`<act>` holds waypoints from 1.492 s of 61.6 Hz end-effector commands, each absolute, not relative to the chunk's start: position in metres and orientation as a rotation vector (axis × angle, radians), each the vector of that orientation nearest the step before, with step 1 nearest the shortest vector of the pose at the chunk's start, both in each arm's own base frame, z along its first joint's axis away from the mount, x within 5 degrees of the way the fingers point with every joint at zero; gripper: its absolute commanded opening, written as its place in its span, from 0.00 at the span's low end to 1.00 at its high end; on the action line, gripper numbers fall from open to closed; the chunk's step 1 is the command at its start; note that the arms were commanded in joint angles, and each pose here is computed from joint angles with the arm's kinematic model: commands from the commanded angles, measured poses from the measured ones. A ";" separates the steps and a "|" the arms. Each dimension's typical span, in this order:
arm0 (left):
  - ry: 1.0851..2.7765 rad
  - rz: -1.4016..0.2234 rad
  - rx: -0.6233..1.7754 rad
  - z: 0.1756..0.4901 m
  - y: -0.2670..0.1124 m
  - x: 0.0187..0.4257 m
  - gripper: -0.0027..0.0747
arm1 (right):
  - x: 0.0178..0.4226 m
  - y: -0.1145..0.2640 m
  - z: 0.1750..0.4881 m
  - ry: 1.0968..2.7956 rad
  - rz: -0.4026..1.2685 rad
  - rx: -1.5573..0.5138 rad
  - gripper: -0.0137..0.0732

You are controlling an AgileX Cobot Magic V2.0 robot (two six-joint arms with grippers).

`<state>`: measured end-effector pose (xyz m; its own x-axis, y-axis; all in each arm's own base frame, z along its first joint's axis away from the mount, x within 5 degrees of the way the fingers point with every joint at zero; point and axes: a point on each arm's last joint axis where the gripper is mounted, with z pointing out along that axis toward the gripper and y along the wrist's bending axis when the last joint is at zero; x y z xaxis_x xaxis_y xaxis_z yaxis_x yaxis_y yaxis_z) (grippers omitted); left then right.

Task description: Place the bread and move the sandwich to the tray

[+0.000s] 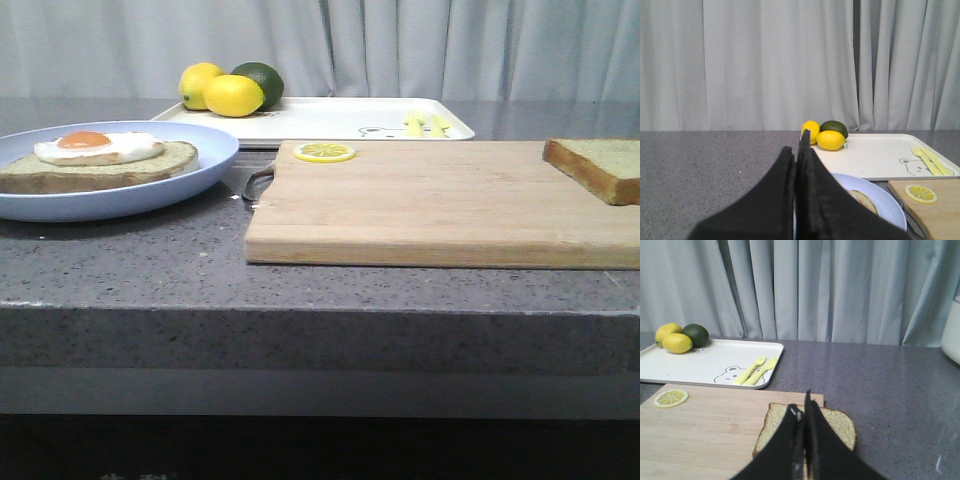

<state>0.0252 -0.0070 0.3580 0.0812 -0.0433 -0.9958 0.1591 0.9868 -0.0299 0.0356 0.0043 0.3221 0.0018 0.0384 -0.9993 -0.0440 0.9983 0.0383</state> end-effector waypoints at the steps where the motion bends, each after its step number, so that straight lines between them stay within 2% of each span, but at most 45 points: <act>1: 1.522 -0.165 0.091 0.381 -0.008 0.032 0.01 | 0.043 0.004 0.349 1.573 0.044 -0.009 0.02; 9: 1.664 -0.166 0.106 0.387 -0.011 0.049 0.01 | 0.059 0.005 0.358 1.739 0.054 -0.020 0.02; 18: 1.775 -0.172 0.111 0.378 -0.014 0.067 0.01 | 0.080 0.005 0.351 1.886 0.061 -0.022 0.02; 45: 1.886 -0.168 0.108 0.363 -0.017 0.099 0.01 | 0.111 0.005 0.335 2.053 0.067 -0.018 0.03; 48: 1.883 -0.168 0.107 0.363 -0.017 0.100 0.03 | 0.114 0.005 0.333 2.069 0.068 -0.019 0.08; 54: 1.872 -0.168 0.104 0.364 -0.017 0.102 0.14 | 0.117 0.005 0.331 2.098 0.069 -0.020 0.28; 58: 1.862 -0.167 0.103 0.365 -0.017 0.103 0.31 | 0.119 0.005 0.329 2.111 0.070 -0.020 0.49; 62: 1.860 -0.167 0.102 0.365 -0.017 0.103 0.47 | 0.120 0.005 0.329 2.116 0.070 -0.019 0.66; 66: 1.858 -0.167 0.102 0.365 -0.017 0.103 0.57 | 0.120 0.005 0.329 2.116 0.070 -0.019 0.77; 72: 1.861 -0.167 0.102 0.365 -0.017 0.103 0.59 | 0.120 0.005 0.329 2.113 0.070 -0.019 0.80; 83: 1.861 -0.167 0.102 0.365 -0.017 0.103 0.59 | 0.120 0.005 0.329 2.118 0.070 -0.020 0.76; 92: 1.861 -0.167 0.102 0.365 -0.017 0.103 0.59 | 0.123 0.005 0.337 2.188 0.079 -0.028 0.70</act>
